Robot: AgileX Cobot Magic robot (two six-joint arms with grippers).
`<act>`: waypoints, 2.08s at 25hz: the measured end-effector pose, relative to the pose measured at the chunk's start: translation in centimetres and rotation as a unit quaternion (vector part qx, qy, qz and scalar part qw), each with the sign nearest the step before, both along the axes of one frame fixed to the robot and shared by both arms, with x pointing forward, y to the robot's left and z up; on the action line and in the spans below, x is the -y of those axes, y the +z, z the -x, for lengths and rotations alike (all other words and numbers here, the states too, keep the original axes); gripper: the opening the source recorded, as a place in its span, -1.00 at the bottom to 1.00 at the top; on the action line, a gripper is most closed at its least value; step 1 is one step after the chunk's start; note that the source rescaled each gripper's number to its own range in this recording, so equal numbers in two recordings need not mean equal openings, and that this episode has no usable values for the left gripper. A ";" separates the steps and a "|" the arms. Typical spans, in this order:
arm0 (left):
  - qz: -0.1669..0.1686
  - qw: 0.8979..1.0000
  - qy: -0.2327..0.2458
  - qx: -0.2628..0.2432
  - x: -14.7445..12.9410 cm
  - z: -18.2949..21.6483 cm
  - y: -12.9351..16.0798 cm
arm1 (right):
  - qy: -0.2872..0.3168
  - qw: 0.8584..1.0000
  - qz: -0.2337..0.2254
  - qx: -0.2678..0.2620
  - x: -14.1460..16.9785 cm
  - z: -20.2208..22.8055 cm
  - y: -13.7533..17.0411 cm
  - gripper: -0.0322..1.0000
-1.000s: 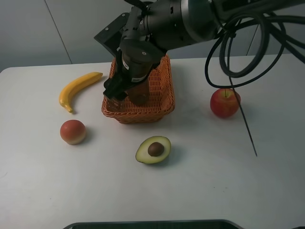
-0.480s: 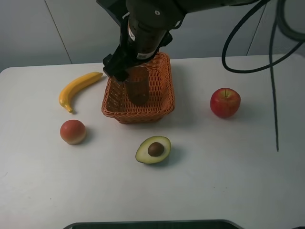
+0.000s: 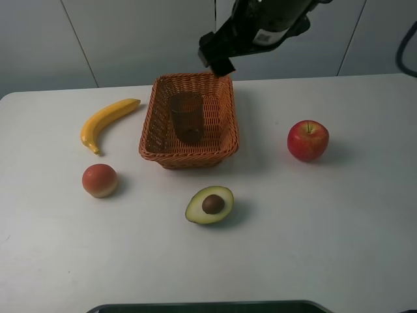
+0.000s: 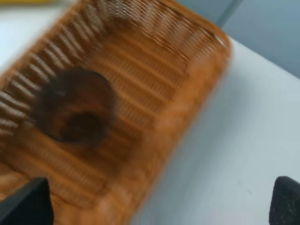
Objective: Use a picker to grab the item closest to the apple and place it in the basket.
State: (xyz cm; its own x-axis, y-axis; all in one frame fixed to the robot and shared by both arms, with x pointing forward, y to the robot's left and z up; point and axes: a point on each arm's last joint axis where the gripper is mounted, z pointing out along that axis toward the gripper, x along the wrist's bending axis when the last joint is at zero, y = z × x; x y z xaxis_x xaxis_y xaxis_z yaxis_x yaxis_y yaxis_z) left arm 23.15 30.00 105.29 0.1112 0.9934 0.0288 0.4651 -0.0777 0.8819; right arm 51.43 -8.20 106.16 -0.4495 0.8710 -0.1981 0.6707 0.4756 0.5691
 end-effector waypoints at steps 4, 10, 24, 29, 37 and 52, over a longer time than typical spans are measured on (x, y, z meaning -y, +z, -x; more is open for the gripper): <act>0.000 1.000 0.000 0.000 0.0 0.0 0.0 | -0.052 0.998 0.016 -0.020 4.8 0.7 0.8 1.00; 0.000 1.000 0.000 0.000 0.0 0.0 0.0 | -0.126 0.991 0.006 -0.041 11.0 3.0 2.3 1.00; 0.000 1.000 0.000 0.000 0.0 0.0 0.0 | -0.215 0.975 -0.050 -0.034 19.2 11.9 3.6 1.00; 0.000 1.000 0.000 0.000 0.0 0.0 0.0 | -0.189 0.980 -0.066 0.004 20.0 15.6 4.5 1.00; 0.000 1.000 0.000 0.000 0.0 0.0 0.0 | -0.145 0.985 -0.085 0.047 20.9 20.7 3.4 1.00; 0.000 1.000 -0.001 0.000 0.0 0.0 0.0 | -0.081 0.981 -0.146 0.099 21.1 26.1 -0.9 1.00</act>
